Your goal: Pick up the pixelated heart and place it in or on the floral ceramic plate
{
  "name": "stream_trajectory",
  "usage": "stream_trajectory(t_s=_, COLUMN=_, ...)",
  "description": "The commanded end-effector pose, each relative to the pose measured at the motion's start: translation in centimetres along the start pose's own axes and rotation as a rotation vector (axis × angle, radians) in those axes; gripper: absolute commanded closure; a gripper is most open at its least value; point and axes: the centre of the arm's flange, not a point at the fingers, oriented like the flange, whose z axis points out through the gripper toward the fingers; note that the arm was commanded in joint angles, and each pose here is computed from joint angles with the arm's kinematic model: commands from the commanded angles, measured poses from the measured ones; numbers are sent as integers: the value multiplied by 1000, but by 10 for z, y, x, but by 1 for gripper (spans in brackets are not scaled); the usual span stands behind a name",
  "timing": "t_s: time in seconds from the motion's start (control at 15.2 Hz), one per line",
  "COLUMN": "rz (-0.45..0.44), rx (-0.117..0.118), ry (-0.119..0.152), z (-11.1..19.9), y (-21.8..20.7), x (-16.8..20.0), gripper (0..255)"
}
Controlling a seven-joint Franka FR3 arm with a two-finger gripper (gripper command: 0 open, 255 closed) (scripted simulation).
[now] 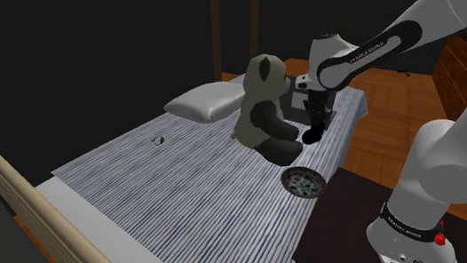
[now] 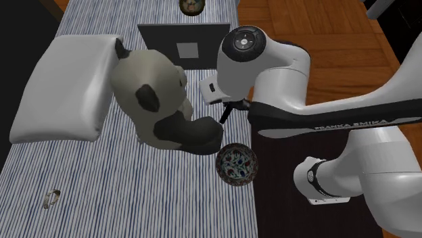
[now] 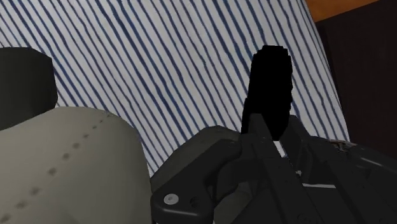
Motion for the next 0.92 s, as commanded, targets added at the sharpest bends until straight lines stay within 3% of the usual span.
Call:
stream_trajectory(t_s=0.0, rz=2, rx=0, ry=-2, z=-6, y=-20, x=21, gripper=255)
stream_trajectory(t_s=0.73, rz=2, rx=0, ry=-2, z=-37, y=-119, x=122, gripper=255)
stream_trajectory(t_s=0.86, rz=2, rx=0, ry=-2, z=-32, y=-120, x=125, gripper=255)
